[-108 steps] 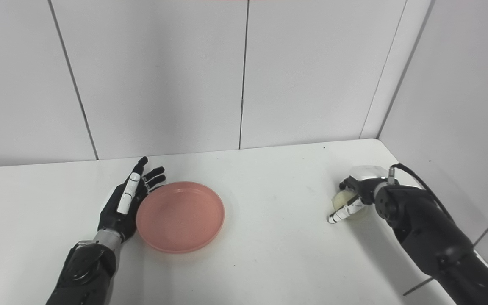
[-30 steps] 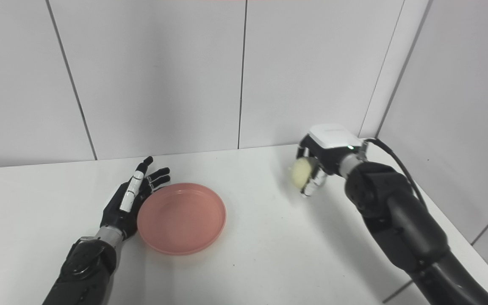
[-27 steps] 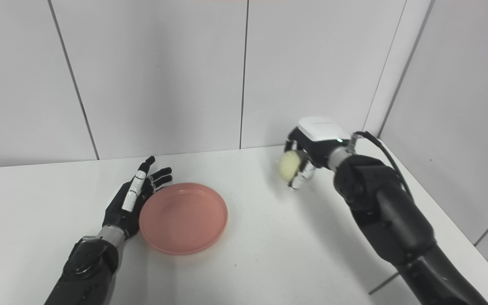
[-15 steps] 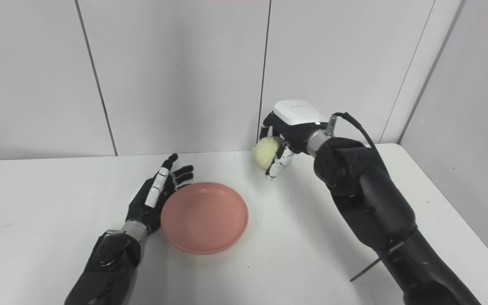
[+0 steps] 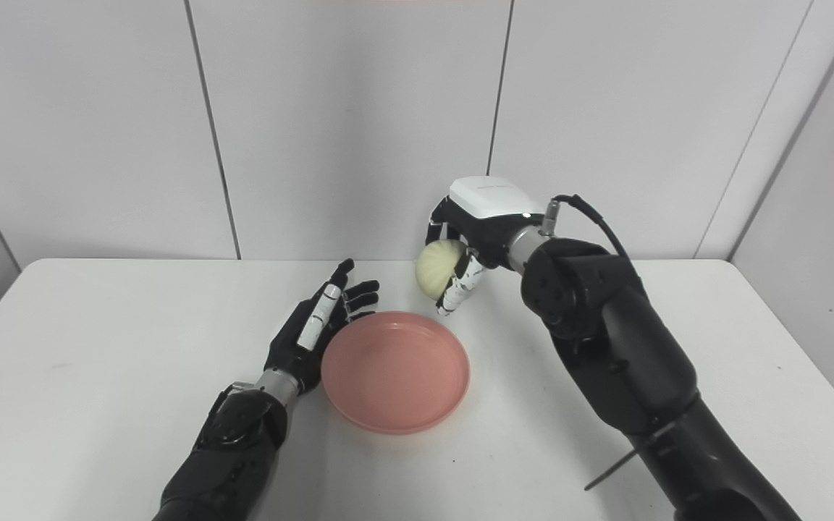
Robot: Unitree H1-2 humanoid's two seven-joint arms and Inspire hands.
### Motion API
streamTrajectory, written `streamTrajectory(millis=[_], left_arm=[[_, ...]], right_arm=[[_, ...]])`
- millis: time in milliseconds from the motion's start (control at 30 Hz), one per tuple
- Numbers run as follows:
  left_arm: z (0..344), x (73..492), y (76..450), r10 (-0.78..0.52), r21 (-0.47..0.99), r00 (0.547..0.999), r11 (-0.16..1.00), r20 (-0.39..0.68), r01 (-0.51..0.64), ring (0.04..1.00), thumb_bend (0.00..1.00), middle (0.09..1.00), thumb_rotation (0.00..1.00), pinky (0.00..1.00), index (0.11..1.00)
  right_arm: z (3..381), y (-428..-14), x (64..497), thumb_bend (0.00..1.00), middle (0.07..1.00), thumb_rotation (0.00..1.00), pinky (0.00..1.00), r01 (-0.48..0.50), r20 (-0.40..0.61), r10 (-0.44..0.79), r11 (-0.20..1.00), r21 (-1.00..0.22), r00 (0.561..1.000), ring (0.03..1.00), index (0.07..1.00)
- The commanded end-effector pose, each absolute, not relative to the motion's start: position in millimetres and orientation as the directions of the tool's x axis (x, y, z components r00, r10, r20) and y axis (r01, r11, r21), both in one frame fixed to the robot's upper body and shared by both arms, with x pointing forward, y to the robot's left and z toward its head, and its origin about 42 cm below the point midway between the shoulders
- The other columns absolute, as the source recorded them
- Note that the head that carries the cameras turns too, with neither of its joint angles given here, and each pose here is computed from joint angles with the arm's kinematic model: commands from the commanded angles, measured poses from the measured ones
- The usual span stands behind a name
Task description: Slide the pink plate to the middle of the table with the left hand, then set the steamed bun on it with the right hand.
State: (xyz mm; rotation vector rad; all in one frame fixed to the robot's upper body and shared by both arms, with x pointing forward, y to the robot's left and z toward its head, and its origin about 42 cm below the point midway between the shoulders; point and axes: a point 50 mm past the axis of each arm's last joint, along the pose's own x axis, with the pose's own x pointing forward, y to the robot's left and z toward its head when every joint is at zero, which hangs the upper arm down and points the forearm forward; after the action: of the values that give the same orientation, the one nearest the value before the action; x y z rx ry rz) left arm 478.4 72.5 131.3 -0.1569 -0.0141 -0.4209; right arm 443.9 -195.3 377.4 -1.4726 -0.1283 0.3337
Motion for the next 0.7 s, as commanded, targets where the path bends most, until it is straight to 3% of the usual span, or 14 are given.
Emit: streamTrajectory(millis=[0,167,333,567,667], left_arm=[[102,464,70,-0.419,-0.16,0.905,0.9,-0.07,0.404,0.831,0.74,0.811,0.79,0.75,0.961],[102,464,69,-0.42,-0.149,0.905,0.901,-0.067,0.407,0.82,0.73,0.807,0.8,0.73,0.964],[102,464,67,-0.423,-0.146,0.904,0.9,-0.062,0.411,0.812,0.74,0.804,0.8,0.72,0.961],[103,464,68,-0.427,-0.153,0.902,0.897,-0.061,0.414,0.807,0.74,0.802,0.81,0.71,0.96],[103,463,69,-0.428,-0.16,0.902,0.896,-0.061,0.414,0.811,0.74,0.804,0.8,0.72,0.963]], right_arm=[[403,-181,444,0.53,0.471,0.0,0.17,-0.054,-0.029,0.34,0.064,-0.996,0.94,0.259,0.486],[391,-164,445,0.53,0.472,0.0,0.16,-0.086,-0.058,0.355,0.063,-0.994,0.933,0.246,0.487],[378,-153,447,0.51,0.459,0.0,0.24,-0.101,-0.081,0.367,0.038,-0.994,0.927,0.366,0.533],[357,-145,452,0.52,0.503,0.0,0.21,-0.143,-0.129,0.354,0.014,-0.99,0.926,0.405,0.49],[346,-143,452,0.51,0.469,0.0,0.23,-0.166,-0.157,0.348,-0.003,-0.986,0.924,0.381,0.523]])
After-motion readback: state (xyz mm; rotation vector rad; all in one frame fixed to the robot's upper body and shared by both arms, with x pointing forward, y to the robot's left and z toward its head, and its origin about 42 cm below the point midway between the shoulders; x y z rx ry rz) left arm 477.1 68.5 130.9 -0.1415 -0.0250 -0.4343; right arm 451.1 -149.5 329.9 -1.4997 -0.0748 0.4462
